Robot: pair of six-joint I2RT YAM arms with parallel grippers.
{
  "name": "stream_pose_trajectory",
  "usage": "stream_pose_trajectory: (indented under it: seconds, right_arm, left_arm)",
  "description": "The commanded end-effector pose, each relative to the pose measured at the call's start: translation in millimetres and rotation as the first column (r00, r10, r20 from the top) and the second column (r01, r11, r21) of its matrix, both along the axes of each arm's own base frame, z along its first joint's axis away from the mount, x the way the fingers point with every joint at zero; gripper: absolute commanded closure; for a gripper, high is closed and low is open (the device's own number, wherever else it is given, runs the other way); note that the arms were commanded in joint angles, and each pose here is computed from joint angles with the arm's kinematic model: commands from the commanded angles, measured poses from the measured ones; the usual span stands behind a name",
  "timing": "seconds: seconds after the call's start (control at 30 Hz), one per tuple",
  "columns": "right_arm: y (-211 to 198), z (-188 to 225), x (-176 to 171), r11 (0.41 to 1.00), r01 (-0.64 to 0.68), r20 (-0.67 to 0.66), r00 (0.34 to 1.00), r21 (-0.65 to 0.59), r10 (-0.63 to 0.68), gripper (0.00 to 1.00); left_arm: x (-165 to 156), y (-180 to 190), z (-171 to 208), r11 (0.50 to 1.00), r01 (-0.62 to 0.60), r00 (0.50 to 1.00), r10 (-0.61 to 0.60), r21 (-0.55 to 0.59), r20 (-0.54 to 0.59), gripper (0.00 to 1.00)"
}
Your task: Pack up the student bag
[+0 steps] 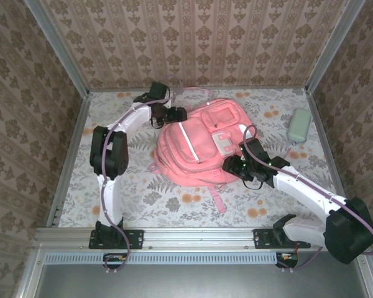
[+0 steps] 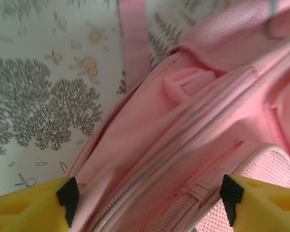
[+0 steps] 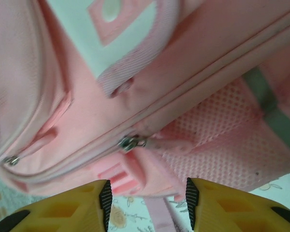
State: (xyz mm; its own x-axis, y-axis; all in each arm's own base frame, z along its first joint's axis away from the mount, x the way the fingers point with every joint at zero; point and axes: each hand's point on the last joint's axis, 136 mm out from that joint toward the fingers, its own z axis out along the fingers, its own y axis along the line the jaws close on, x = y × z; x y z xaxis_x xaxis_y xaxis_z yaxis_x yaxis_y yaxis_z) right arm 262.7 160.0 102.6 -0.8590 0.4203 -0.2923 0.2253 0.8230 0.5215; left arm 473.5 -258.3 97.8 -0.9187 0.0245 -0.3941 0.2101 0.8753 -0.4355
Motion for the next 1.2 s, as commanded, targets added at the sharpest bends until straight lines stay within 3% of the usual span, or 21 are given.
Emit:
stream_pose_trajectory:
  seconds: [0.0, 0.1, 0.23, 0.53, 0.67, 0.8, 0.97, 1.17]
  right_arm:
    - [-16, -8, 16, 0.996, 0.076, 0.019, 0.997, -0.041, -0.075, 0.54]
    - [-19, -19, 29, 0.996, 0.074, 0.009, 0.997, -0.058, -0.074, 0.56]
    - [-9, -33, 53, 0.997, 0.034, -0.023, 0.999, -0.075, -0.036, 0.6]
    - [46, -16, 128, 0.992, -0.12, 0.004, 0.993, -0.021, 0.121, 0.61]
    - [78, -20, 154, 0.981, -0.194, -0.001, 0.981, -0.009, 0.194, 0.61]
    - [109, -22, 173, 0.966, -0.257, 0.001, 0.966, 0.031, 0.257, 0.61]
    - [132, -11, 191, 0.945, -0.322, 0.031, 0.947, 0.053, 0.321, 0.58]
    - [103, 19, 197, 0.952, -0.305, 0.075, 0.95, 0.002, 0.304, 0.52]
  left_arm:
    - [-28, -2, -16, 0.998, 0.053, 0.996, -0.052, 0.015, -0.074, 0.28]
    - [-52, 9, -33, 0.999, 0.031, 0.994, -0.029, 0.025, -0.108, 0.34]
    - [-89, 29, -47, 0.999, -0.002, 0.991, 0.007, 0.042, -0.134, 0.35]
    - [-175, 62, -70, 0.993, -0.096, 0.975, 0.107, 0.065, -0.196, 0.37]
    - [-225, 44, -76, 0.996, -0.045, 0.977, 0.062, 0.083, -0.206, 0.37]
    - [-256, 27, -70, 0.996, -0.013, 0.982, 0.029, 0.089, -0.186, 0.37]
    - [-266, -11, -42, 0.998, 0.062, 0.991, -0.058, 0.027, -0.119, 0.36]
    - [-272, -42, -17, 0.986, 0.163, 0.984, -0.159, 0.041, -0.081, 0.26]
